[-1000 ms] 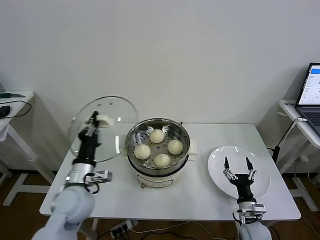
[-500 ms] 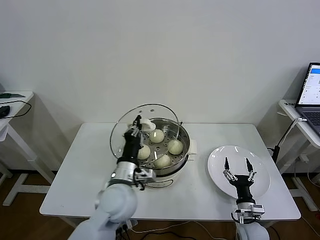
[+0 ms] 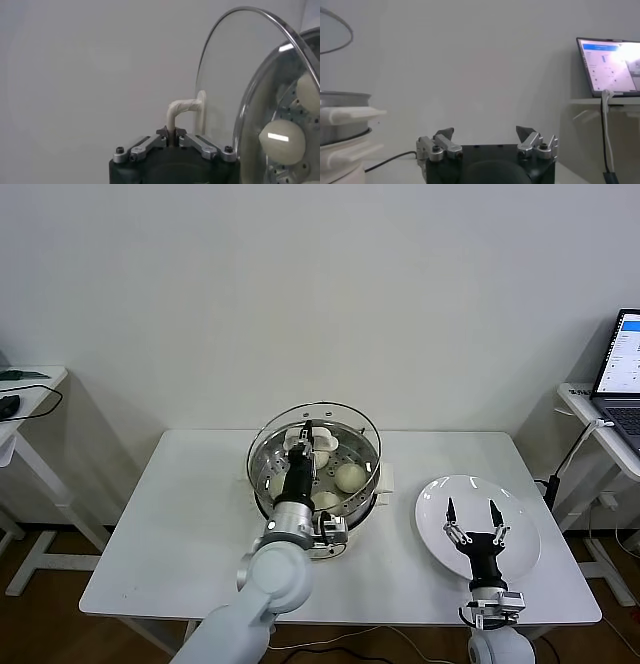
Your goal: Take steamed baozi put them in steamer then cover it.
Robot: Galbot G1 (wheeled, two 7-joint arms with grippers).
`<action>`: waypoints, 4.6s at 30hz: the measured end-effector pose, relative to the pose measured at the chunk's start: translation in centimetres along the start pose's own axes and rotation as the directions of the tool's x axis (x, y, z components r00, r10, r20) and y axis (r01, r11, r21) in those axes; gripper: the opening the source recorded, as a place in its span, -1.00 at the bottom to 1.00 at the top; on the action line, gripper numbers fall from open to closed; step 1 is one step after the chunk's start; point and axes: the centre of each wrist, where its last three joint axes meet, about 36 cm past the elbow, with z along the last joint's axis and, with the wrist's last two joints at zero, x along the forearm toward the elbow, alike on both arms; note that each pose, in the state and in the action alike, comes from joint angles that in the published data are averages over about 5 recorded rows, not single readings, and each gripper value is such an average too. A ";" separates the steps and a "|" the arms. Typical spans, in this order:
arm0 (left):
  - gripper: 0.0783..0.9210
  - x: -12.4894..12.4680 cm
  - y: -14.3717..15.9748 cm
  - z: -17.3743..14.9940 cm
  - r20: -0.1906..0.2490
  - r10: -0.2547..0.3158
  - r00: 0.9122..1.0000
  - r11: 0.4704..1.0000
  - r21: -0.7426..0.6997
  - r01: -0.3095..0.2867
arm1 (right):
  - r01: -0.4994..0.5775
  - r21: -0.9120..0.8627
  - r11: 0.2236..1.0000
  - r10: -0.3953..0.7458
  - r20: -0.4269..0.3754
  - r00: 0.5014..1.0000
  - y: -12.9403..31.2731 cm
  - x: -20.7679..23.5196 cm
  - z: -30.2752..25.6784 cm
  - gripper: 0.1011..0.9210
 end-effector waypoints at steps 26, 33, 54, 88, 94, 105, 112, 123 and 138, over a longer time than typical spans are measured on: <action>-0.74 -2.1 -3.6 -1.5 -0.031 0.064 0.997 0.991 -0.115 -0.067 | -0.007 0.008 1.000 0.007 -0.003 1.000 -0.4 -0.2 0.1 0.76; -0.74 -2.0 -3.9 -1.5 -0.036 0.076 0.996 0.989 -0.127 -0.080 | -0.007 0.006 1.000 0.007 -0.003 1.000 -0.2 -0.3 0.2 0.76; -0.74 -2.2 -4.4 -1.4 -0.041 0.084 0.996 0.986 -0.144 -0.089 | -0.007 0.004 1.000 0.007 -0.003 1.000 -0.2 -0.4 0.3 0.76; -0.03 -1.8 -4.6 -0.4 -0.065 0.081 0.995 0.983 -0.161 -0.091 | 0.008 0.001 1.000 -0.008 -0.008 1.000 0.2 -0.2 0.3 0.76; 0.38 -1.2 -3.7 -0.2 -0.062 0.074 0.995 0.986 -0.143 -0.082 | 0.013 -0.001 1.000 -0.013 -0.007 1.000 0.6 -0.2 0.3 0.76; 0.77 1.1 -1.6 0.6 -0.050 0.080 0.996 0.994 -0.074 -0.083 | 0.019 0.002 1.000 -0.019 -0.004 1.000 0.6 -0.5 0.0 0.76; 0.77 3.2 0.9 2.0 -0.037 0.077 0.996 0.997 0.027 -0.077 | 0.016 0.008 1.000 -0.016 -0.024 1.000 0.5 -0.4 -0.4 0.76; 0.77 5.2 4.0 8.5 -0.014 0.057 0.998 0.931 0.361 -0.048 | 0.001 -0.025 1.000 -0.003 -0.083 0.997 0.3 -0.1 -1.6 0.76; 0.77 9.1 -1.1 20.6 -0.006 0.069 0.998 0.579 0.815 -0.035 | 0.010 -0.109 0.994 -0.021 -0.096 0.995 1.6 1.0 -2.7 0.76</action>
